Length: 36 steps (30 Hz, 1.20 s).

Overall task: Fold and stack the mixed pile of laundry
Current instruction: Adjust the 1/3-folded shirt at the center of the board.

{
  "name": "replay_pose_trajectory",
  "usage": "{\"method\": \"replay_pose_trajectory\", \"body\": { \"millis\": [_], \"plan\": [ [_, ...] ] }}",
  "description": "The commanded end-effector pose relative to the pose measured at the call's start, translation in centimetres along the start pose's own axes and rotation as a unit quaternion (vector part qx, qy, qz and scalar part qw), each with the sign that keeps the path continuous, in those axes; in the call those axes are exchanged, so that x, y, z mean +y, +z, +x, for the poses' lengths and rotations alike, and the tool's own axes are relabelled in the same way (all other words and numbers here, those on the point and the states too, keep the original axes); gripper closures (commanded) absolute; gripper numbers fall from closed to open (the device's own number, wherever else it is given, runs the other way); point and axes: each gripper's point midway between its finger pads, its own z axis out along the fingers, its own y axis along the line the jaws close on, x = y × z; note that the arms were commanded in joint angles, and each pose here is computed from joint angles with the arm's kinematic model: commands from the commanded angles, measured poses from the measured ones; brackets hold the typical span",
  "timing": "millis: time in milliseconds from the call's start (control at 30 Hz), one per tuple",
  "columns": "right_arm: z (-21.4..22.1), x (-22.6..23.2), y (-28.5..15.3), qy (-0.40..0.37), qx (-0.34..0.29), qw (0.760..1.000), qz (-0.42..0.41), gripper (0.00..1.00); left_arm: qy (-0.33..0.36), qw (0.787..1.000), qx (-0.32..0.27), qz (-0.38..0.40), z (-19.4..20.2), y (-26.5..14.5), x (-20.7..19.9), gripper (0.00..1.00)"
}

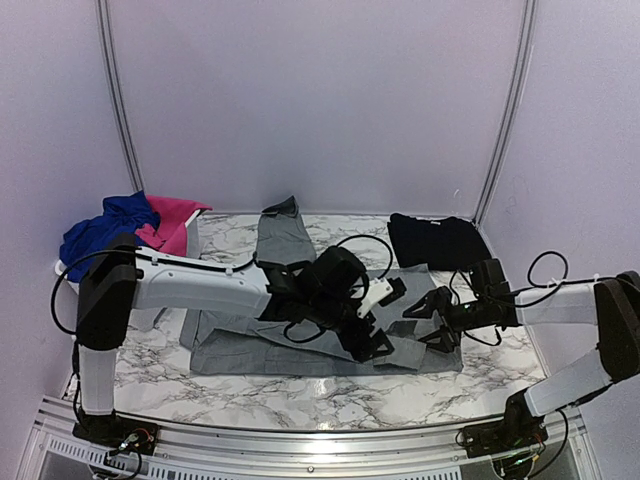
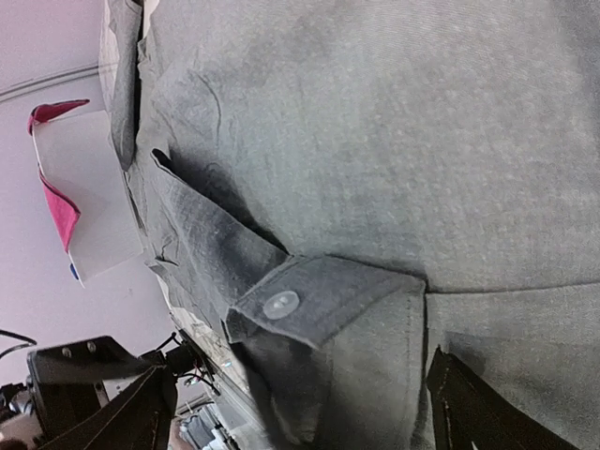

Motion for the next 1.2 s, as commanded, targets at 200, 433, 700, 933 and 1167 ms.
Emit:
{"method": "replay_pose_trajectory", "body": {
  "millis": [200,433,700,933,1167],
  "plan": [
    [1.0,0.6,-1.8,-0.045,0.003,0.999,0.026,0.11,-0.084,0.988,0.010,-0.125,4.9,-10.3,7.9,0.08],
    [2.1,-1.3,-1.3,-0.045,0.013,0.998,0.049,0.35,-0.175,0.970,-0.012,-0.167,8.5,-15.0,10.0,0.09],
    [5.2,-2.2,-0.3,-0.042,0.052,0.995,0.071,0.42,-0.212,0.958,-0.023,-0.192,10.4,-17.5,10.5,0.09],
    [5.5,-3.6,0.6,-0.041,0.059,0.993,0.096,0.37,-0.269,0.939,-0.013,-0.215,12.6,-19.5,12.0,0.09],
    [4.6,-2.1,1.3,-0.050,0.059,0.994,0.073,0.73,-0.309,0.915,0.044,-0.254,17.3,-21.6,12.4,0.15]
  ]
}}
